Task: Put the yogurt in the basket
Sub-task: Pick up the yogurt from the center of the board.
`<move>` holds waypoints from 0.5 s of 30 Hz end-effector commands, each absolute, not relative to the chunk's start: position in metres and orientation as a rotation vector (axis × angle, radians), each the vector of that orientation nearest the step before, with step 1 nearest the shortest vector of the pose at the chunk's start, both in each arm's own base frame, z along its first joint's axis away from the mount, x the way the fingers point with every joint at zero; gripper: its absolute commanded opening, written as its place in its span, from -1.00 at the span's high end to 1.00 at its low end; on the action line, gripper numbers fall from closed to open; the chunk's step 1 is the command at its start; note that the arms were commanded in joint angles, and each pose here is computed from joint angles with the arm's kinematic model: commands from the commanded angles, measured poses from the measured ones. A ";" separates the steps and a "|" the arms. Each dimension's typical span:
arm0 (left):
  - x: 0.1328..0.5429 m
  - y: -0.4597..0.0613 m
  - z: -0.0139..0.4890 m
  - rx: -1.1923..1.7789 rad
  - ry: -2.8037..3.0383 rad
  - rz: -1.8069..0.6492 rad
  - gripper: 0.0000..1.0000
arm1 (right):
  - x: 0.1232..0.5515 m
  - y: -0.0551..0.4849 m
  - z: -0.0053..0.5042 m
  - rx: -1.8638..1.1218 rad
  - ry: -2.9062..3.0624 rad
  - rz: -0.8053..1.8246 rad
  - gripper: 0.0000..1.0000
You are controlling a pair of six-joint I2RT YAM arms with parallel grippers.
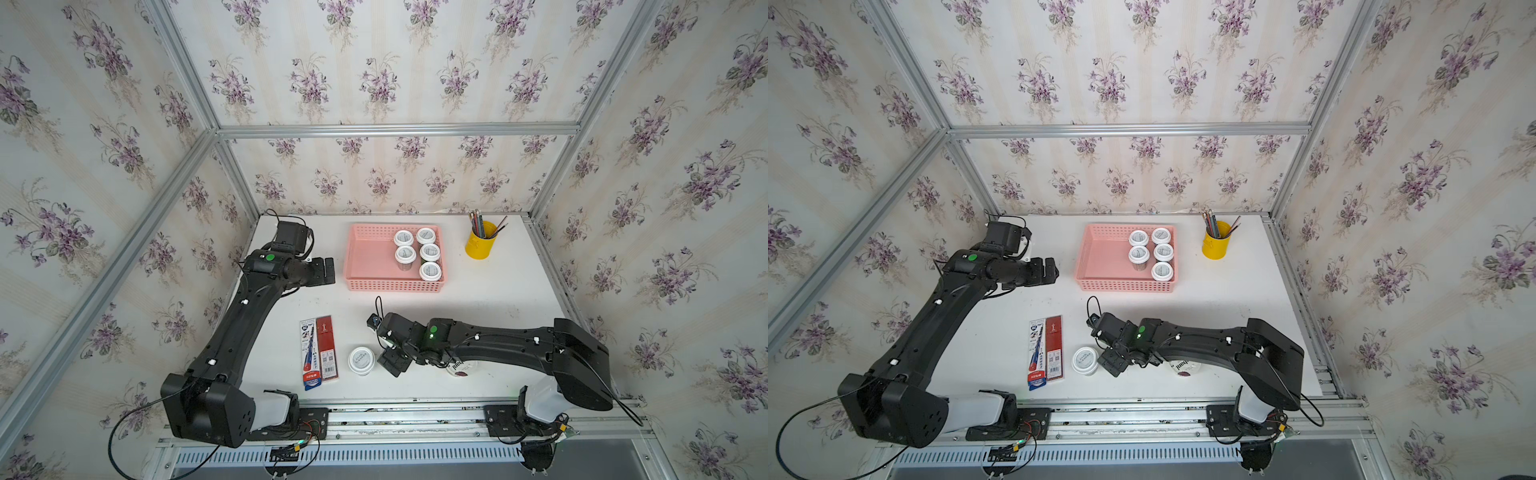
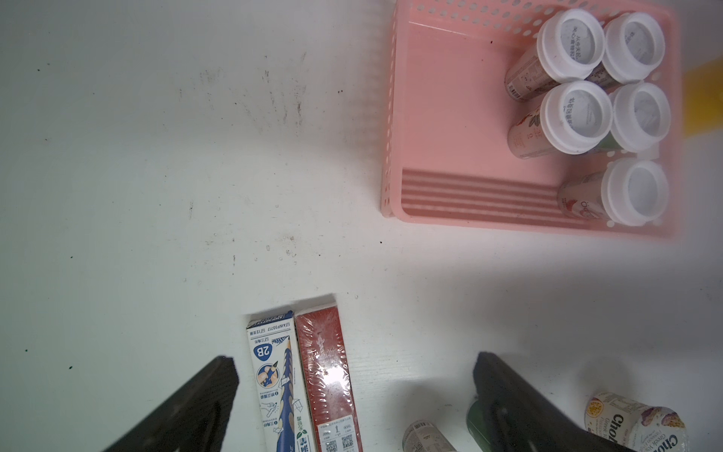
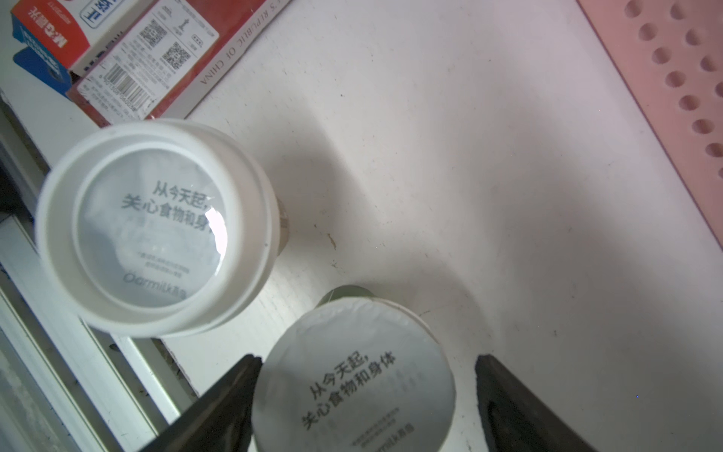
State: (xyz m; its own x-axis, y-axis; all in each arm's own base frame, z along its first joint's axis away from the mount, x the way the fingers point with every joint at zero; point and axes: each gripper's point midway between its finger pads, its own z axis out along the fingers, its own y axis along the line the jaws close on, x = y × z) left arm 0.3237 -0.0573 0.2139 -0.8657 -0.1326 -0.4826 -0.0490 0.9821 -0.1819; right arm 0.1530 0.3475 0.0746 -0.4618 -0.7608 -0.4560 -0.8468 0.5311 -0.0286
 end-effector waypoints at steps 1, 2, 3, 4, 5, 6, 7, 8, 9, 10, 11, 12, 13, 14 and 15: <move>0.324 -0.058 0.215 -0.121 2.608 -0.228 -0.98 | 0.149 0.351 0.074 -1.344 2.347 0.317 -0.71; 0.324 -0.058 0.215 -0.121 2.608 -0.229 -0.98 | 0.149 0.352 0.074 -1.348 2.345 0.324 -0.70; 0.324 -0.058 0.215 -0.120 2.608 -0.230 -0.98 | 0.149 0.353 0.074 -1.349 2.342 0.331 -0.69; 0.324 -0.058 0.215 -0.121 2.609 -0.231 -0.98 | 0.149 0.353 0.073 -1.351 2.342 0.336 -0.68; 0.324 -0.058 0.215 -0.120 2.608 -0.230 -0.98 | 0.149 0.353 0.072 -1.355 2.343 0.336 -0.68; 0.324 -0.058 0.215 -0.120 2.607 -0.230 -0.98 | 0.149 0.354 0.071 -1.356 2.344 0.336 -0.68; 0.324 -0.058 0.215 -0.120 2.608 -0.229 -0.98 | 0.149 0.354 0.070 -1.361 2.343 0.336 -0.68; 0.324 -0.058 0.215 -0.120 2.609 -0.230 -0.98 | 0.149 0.354 0.070 -1.363 2.345 0.337 -0.68; 0.324 -0.058 0.215 -0.120 2.609 -0.230 -0.98 | 0.149 0.354 0.069 -1.366 2.345 0.334 -0.67; 0.324 -0.058 0.215 -0.121 2.609 -0.230 -0.98 | 0.149 0.354 0.068 -1.369 2.347 0.333 -0.67; 0.324 -0.058 0.214 -0.120 2.609 -0.229 -0.98 | 0.150 0.354 0.068 -1.368 2.346 0.332 -0.67; 0.324 -0.058 0.214 -0.121 2.609 -0.229 -0.98 | 0.149 0.354 0.068 -1.371 2.347 0.332 -0.67; 0.324 -0.058 0.214 -0.121 2.610 -0.228 -0.98 | 0.149 0.353 0.067 -1.373 2.348 0.327 -0.67; 0.324 -0.058 0.214 -0.122 2.610 -0.228 -0.98 | 0.149 0.353 0.066 -1.375 2.352 0.325 -0.67; 0.324 -0.058 0.214 -0.121 2.610 -0.228 -0.98 | 0.148 0.352 0.065 -1.377 2.353 0.324 -0.67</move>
